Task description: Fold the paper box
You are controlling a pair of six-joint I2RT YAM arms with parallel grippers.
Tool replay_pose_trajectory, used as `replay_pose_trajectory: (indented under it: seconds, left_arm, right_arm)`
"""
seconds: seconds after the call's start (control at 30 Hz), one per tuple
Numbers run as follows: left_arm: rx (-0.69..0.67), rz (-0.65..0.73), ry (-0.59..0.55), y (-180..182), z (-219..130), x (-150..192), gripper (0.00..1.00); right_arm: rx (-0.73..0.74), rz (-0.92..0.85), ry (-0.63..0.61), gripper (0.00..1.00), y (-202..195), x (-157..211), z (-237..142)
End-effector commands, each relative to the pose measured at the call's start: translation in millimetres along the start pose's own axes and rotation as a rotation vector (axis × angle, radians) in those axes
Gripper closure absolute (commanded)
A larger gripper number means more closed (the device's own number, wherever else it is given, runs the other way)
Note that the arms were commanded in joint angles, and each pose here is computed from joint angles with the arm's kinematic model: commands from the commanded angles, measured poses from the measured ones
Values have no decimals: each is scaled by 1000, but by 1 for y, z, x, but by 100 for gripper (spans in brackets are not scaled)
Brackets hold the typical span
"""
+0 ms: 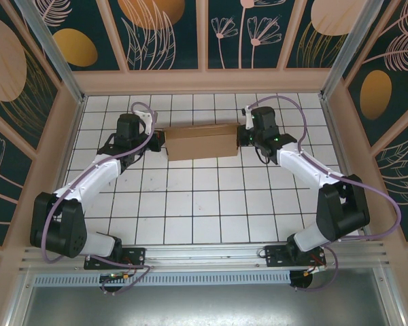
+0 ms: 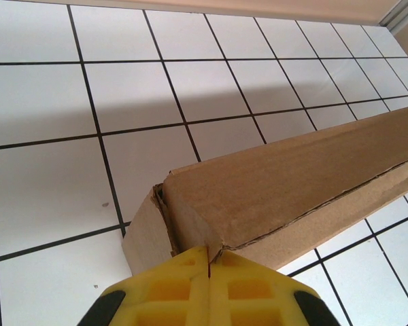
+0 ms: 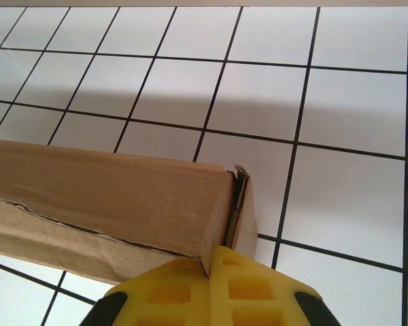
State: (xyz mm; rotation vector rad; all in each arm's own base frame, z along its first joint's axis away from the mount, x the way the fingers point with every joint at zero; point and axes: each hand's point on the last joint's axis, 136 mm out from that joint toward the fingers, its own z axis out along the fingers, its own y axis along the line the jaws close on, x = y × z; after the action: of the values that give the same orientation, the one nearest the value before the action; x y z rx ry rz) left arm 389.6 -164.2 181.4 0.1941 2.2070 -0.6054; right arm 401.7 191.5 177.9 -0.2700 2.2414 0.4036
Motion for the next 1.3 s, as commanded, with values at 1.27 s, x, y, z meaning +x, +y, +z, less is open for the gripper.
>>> replay_pose_trajectory:
  seconds: [1.27]
  left_arm:
    - [6, 6, 91, -9, 7, 24, 71]
  right_arm:
    - [-150, 361, 106, 73, -23, 28, 4]
